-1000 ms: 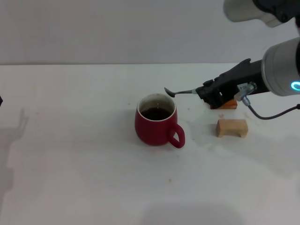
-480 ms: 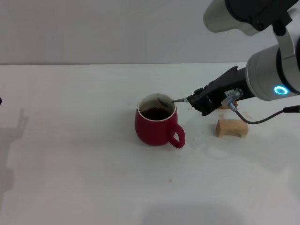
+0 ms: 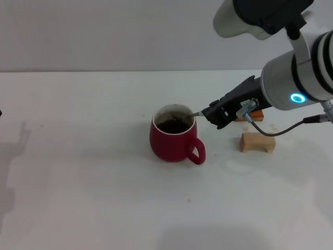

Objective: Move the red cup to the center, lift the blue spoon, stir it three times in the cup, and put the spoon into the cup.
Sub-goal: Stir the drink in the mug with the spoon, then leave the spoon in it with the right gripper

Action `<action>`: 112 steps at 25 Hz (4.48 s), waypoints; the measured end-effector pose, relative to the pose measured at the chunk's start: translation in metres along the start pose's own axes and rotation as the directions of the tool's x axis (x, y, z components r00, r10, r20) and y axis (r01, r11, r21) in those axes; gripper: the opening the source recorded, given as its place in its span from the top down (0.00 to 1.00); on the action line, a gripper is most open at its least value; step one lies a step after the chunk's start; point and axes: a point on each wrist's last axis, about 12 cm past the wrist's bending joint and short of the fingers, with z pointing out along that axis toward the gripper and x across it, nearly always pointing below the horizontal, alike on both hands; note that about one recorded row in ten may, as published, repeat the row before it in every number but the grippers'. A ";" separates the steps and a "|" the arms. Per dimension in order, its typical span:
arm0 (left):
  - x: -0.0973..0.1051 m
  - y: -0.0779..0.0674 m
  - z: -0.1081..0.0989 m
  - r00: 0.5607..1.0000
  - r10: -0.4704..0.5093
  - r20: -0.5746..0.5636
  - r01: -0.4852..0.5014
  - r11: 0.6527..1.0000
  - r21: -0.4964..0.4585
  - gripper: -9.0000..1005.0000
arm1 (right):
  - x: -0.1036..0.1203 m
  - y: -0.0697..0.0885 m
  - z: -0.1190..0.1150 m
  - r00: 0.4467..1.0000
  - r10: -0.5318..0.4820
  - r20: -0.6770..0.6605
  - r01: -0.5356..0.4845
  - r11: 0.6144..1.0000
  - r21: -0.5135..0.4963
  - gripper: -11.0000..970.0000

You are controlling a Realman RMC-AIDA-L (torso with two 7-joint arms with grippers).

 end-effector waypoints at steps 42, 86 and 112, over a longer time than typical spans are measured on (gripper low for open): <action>0.000 0.007 -0.002 1.000 0.001 0.002 -0.001 1.000 -0.030 0.15 | -0.016 0.000 0.044 0.994 -0.024 -0.105 0.016 0.997 -0.075 0.86; -0.001 0.007 0.002 1.000 0.002 0.006 -0.002 0.999 -0.035 0.15 | -0.017 -0.009 0.058 0.996 -0.024 -0.090 0.017 0.996 -0.084 0.86; -0.003 0.007 0.006 1.000 -0.002 0.011 0.002 0.999 -0.042 0.15 | -0.016 -0.026 0.065 0.995 -0.016 -0.099 0.010 0.998 -0.059 0.86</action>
